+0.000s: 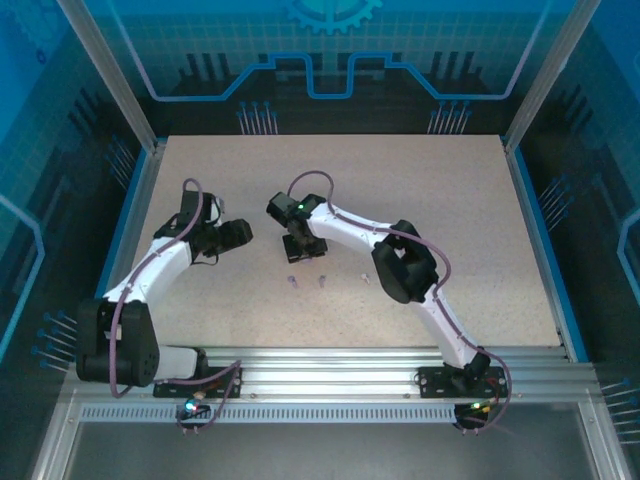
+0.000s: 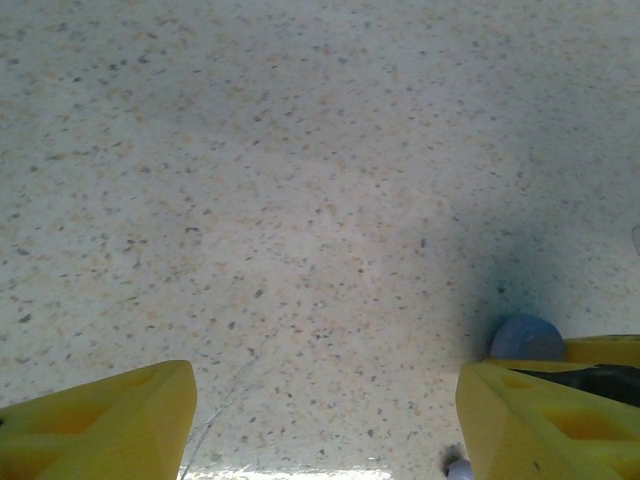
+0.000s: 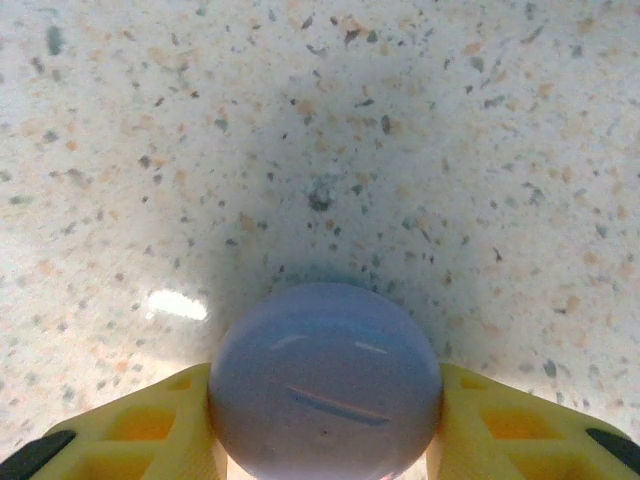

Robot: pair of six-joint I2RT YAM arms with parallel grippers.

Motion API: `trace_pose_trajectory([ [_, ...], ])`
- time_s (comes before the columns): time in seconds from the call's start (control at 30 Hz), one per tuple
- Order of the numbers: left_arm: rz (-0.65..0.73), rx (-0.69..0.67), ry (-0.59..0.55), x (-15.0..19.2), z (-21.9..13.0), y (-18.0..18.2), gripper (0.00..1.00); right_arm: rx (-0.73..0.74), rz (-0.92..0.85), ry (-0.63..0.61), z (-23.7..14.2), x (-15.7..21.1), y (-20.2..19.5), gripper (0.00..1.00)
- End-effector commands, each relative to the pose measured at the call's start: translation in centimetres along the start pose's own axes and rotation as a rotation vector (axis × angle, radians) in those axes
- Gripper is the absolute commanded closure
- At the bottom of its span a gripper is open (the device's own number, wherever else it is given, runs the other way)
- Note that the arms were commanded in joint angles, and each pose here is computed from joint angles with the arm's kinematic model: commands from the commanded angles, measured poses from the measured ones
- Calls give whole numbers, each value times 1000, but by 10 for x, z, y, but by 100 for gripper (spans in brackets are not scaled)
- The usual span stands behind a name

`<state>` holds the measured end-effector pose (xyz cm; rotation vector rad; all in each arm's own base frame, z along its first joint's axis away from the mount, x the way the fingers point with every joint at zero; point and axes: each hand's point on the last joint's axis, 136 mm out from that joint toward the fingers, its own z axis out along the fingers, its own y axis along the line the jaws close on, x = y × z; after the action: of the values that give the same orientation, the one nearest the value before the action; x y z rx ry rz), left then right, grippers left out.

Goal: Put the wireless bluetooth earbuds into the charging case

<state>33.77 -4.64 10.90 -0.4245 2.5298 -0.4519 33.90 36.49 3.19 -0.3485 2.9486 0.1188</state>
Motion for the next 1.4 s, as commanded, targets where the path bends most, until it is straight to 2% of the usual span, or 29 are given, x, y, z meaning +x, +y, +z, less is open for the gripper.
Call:
trace_pose_trajectory([
  [0.0, 140, 133, -55, 3, -11, -34, 29, -125, 63, -113, -59, -20, 8, 55],
  [0.13, 299, 252, -181, 9, -25, -70, 29, -236, 131, -182, -96, -25, 9, 55],
  [0.23, 353, 360, -272, 14, -38, -88, 29, -329, 184, -227, -124, -27, 11, 55],
  [0.47, 548, 608, -418, 43, -61, -124, 34, -526, 303, -307, -172, -24, 15, 55],
  [0.77, 785, 824, -577, 78, -79, -157, 43, -622, 365, -369, -193, -16, 20, 56],
  [1.0, 830, 821, -664, 72, -85, -166, 49, -688, 363, -401, -203, -10, 31, 56],
  [1.2, 826, 841, -730, 67, -92, -172, 50, -736, 352, -408, -209, -4, 42, 56],
  [1.37, 774, 875, -784, 60, -99, -176, 54, -743, 340, -409, -207, 0, 47, 56],
])
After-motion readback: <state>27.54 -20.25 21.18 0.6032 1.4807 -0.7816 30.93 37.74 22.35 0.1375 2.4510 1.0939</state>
